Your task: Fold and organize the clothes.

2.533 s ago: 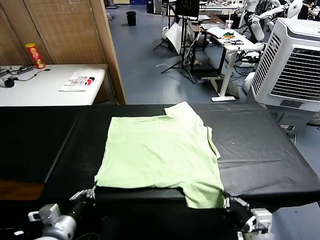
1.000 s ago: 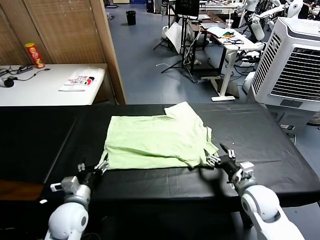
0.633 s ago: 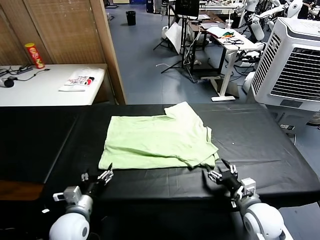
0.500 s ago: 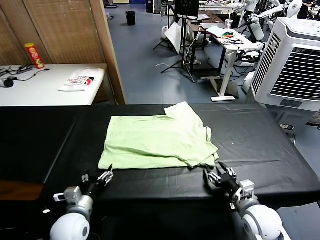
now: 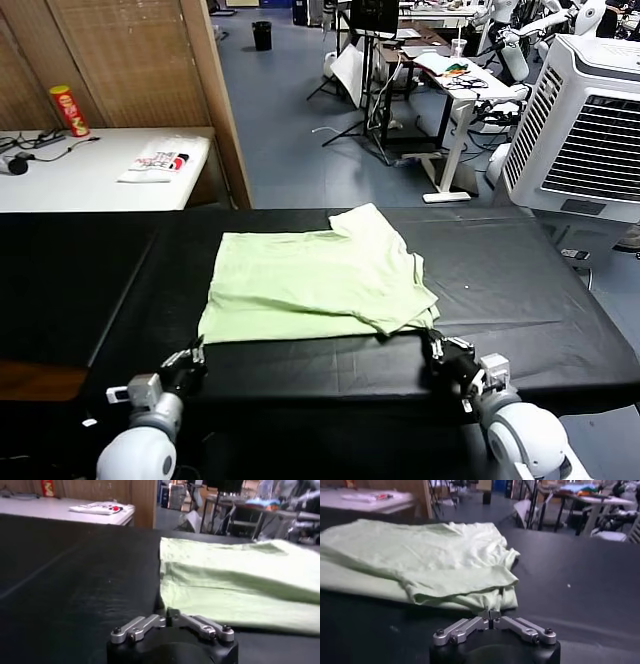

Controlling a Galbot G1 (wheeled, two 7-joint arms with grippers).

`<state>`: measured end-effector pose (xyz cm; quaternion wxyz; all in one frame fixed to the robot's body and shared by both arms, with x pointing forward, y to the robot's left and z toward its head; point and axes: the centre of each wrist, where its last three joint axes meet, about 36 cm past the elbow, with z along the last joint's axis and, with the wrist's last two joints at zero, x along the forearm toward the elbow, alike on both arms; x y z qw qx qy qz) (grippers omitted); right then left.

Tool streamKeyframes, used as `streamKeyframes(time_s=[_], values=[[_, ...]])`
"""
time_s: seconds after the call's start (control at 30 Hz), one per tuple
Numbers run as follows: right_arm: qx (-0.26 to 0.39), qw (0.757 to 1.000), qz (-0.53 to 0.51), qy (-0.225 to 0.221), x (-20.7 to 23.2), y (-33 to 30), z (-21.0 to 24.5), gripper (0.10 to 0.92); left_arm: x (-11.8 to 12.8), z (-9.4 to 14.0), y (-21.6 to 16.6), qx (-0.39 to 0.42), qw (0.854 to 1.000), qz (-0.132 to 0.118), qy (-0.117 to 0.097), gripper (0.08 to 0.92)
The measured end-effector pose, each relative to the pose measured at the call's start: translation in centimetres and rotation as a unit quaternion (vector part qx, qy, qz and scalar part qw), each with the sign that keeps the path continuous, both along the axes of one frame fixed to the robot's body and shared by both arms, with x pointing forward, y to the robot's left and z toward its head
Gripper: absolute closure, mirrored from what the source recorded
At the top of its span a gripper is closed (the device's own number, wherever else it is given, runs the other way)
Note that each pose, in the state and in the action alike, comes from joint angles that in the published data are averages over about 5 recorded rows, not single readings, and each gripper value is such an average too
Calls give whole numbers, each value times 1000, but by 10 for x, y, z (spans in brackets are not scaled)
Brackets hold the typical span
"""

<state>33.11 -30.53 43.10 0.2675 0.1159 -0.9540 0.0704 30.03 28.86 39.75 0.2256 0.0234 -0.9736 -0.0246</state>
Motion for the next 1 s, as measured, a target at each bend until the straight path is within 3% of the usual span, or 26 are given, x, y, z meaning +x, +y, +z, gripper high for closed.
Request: streamKeyframes(time_s=[0.37, 0.57, 0.67, 0.8, 0.9, 1.0], values=[[-6, 999, -13, 43, -46, 6, 11, 876, -39, 17, 3, 20, 1000, -12, 21, 873], [-2, 999, -6, 49, -59, 11, 20, 611, -57, 20, 0, 16, 999, -8, 40, 868], [-5, 999, -3, 49, -63, 13, 28, 460, -63, 25, -2, 14, 999, -3, 49, 787], [-11, 999, 2, 48, -67, 16, 44, 271, -69, 35, -5, 14, 998, 3, 59, 565], [-8, 999, 5, 36, -66, 17, 57, 230, -71, 47, -6, 13, 998, 3, 58, 398], [2, 1000, 6, 6, -57, 15, 67, 225, -68, 61, -8, 5, 999, 3, 44, 262]])
